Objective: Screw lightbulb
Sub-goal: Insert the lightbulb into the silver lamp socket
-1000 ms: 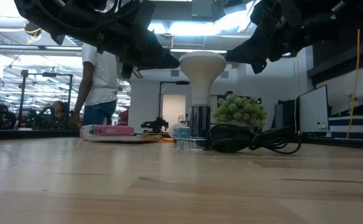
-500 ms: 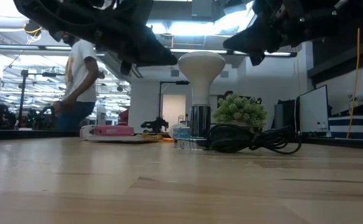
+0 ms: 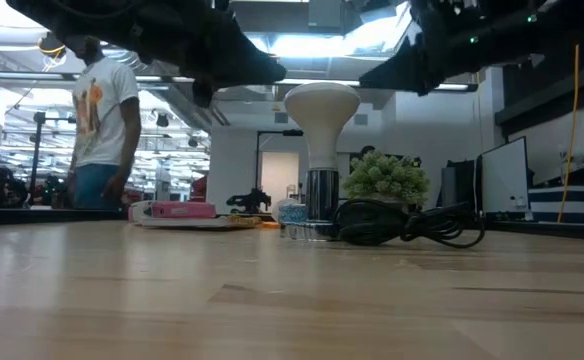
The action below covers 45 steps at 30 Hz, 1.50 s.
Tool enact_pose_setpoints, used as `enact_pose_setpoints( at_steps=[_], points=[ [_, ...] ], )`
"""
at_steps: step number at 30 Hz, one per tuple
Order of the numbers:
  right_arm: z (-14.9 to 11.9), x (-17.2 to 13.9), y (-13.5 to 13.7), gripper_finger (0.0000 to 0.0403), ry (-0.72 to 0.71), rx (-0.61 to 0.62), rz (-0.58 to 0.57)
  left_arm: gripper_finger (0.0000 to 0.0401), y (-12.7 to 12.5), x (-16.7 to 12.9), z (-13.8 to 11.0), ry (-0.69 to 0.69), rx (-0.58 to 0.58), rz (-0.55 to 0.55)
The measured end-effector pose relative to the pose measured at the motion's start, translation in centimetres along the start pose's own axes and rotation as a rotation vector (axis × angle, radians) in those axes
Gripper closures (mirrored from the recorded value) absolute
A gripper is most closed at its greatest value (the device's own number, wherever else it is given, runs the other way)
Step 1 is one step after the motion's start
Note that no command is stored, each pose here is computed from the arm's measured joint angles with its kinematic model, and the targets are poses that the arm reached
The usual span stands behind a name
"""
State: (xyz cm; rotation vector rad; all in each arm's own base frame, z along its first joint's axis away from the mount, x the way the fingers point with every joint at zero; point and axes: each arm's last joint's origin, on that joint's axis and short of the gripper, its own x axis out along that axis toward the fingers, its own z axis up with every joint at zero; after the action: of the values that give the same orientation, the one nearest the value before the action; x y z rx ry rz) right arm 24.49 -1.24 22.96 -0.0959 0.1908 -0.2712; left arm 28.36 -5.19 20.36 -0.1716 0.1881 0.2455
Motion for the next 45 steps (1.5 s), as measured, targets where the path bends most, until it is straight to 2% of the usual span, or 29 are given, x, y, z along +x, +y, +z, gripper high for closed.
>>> enact_pose_setpoints(
  at_steps=[7,12,20,31,37,41,45],
  points=[
    [-1.7,1.3,0.6,0.0387,0.076,-0.022,0.050,0.0401,0.1,0.9,-0.7,-0.010,0.005,-0.011],
    [-2.1,1.6,0.8,0.0387,0.092,0.017,0.073,0.0401,0.6,1.2,-0.6,-0.008,-0.004,0.012],
    [-2.2,1.6,0.9,0.0387,0.101,0.050,0.102,0.0401,2.0,1.6,-0.6,0.008,-0.019,0.065],
    [-2.1,1.5,1.0,0.0387,0.103,0.081,0.154,0.0401,2.4,1.7,-0.5,0.010,-0.010,0.084],
    [-2.2,1.5,1.1,0.0387,0.106,0.110,0.193,0.0401,2.6,1.7,-0.6,-0.002,-0.006,0.161],
    [-2.1,1.4,1.5,0.0387,0.102,0.116,0.294,0.0401,2.9,1.7,-0.6,-0.012,-0.011,0.215],
    [-2.1,1.4,1.7,0.0387,0.098,0.120,0.368,0.0401,2.9,1.8,-0.6,-0.004,-0.015,0.209]
  ],
)
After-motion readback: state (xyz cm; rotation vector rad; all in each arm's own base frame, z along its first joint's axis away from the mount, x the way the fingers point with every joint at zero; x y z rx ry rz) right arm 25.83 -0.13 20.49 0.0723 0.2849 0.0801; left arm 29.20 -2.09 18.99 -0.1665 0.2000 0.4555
